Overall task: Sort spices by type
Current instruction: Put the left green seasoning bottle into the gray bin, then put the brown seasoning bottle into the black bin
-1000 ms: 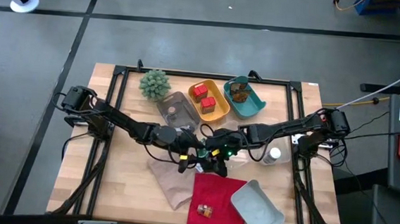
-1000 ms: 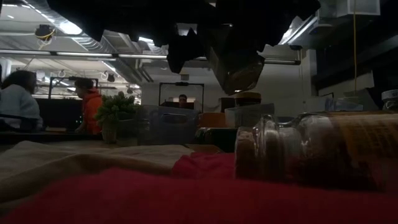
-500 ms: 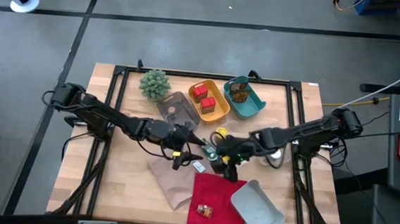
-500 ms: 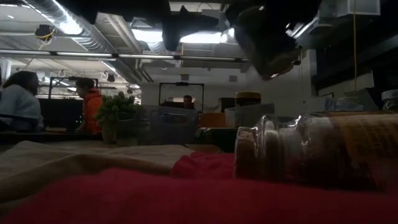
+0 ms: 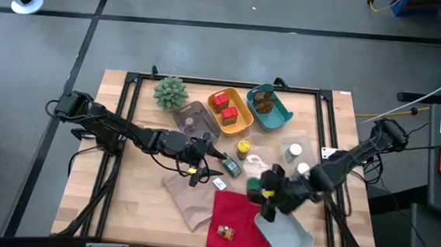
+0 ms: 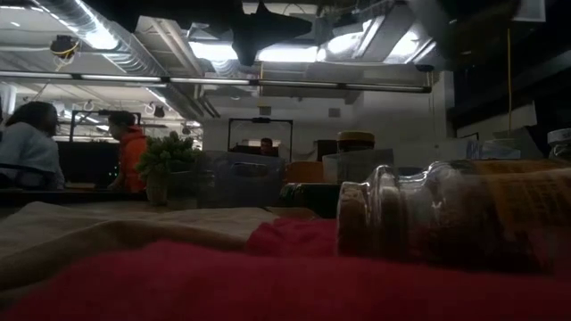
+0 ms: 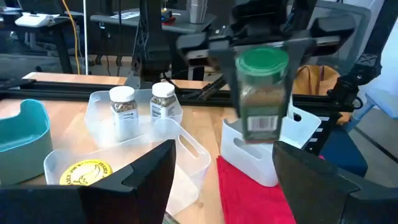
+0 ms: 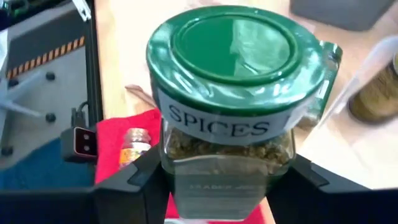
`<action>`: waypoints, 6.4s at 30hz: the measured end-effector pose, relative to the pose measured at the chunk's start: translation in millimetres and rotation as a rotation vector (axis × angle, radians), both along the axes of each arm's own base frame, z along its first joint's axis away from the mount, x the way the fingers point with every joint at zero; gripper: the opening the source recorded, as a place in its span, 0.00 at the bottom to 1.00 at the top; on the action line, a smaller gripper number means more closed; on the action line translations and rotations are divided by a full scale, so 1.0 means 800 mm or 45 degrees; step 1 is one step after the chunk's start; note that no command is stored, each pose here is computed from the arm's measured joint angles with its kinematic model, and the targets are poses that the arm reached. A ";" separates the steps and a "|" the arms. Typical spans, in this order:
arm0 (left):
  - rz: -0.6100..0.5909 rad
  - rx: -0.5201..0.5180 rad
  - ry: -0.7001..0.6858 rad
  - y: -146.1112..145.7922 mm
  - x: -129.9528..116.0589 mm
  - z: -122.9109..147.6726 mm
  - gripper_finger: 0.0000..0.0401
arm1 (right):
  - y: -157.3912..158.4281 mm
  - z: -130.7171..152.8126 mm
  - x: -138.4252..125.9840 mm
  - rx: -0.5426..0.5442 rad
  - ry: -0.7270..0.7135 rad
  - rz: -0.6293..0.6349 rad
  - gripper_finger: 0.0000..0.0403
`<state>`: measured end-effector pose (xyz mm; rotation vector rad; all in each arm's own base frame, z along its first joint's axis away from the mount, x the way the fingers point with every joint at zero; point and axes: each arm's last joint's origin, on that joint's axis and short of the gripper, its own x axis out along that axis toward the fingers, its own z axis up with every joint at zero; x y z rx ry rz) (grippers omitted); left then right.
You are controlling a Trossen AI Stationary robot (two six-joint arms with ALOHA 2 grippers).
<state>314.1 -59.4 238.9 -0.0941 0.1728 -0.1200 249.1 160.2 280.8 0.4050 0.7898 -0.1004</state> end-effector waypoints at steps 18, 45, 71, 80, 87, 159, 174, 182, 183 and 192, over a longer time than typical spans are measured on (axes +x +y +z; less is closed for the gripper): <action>-0.027 0.000 0.109 -0.009 -0.004 -0.010 0.63 | 0.092 -0.015 -0.095 0.116 -0.120 -0.243 0.51; -0.109 -0.089 0.122 -0.042 -0.012 -0.010 0.63 | 0.154 -0.080 -0.139 0.033 -0.004 -0.152 0.51; -0.109 -0.088 0.124 -0.042 -0.012 -0.011 0.63 | 0.139 -0.158 -0.105 -0.472 0.033 -0.276 0.51; -0.109 -0.087 0.126 -0.042 -0.012 -0.011 0.63 | 0.132 -0.171 -0.092 -0.484 0.134 -0.311 0.51; -0.109 -0.087 0.127 -0.042 -0.012 -0.011 0.63 | 0.130 -0.173 -0.091 -0.483 0.143 -0.316 0.51; -0.090 -0.116 0.235 -0.041 -0.015 -0.020 0.63 | 0.120 -0.032 -0.113 0.327 0.294 0.033 0.58; -0.088 -0.110 0.259 -0.040 -0.016 -0.022 0.63 | 0.127 -0.007 -0.105 0.303 -0.005 0.212 0.58; -0.086 -0.116 0.262 -0.040 -0.016 -0.022 0.63 | 0.129 0.000 -0.098 0.219 -0.135 0.305 0.58; -0.086 -0.116 0.262 -0.040 -0.016 -0.022 0.63 | 0.127 0.000 -0.095 0.213 -0.136 0.304 0.58; -0.085 -0.118 0.263 -0.040 -0.016 -0.022 0.63 | 0.099 -0.001 -0.055 0.183 -0.097 0.341 0.58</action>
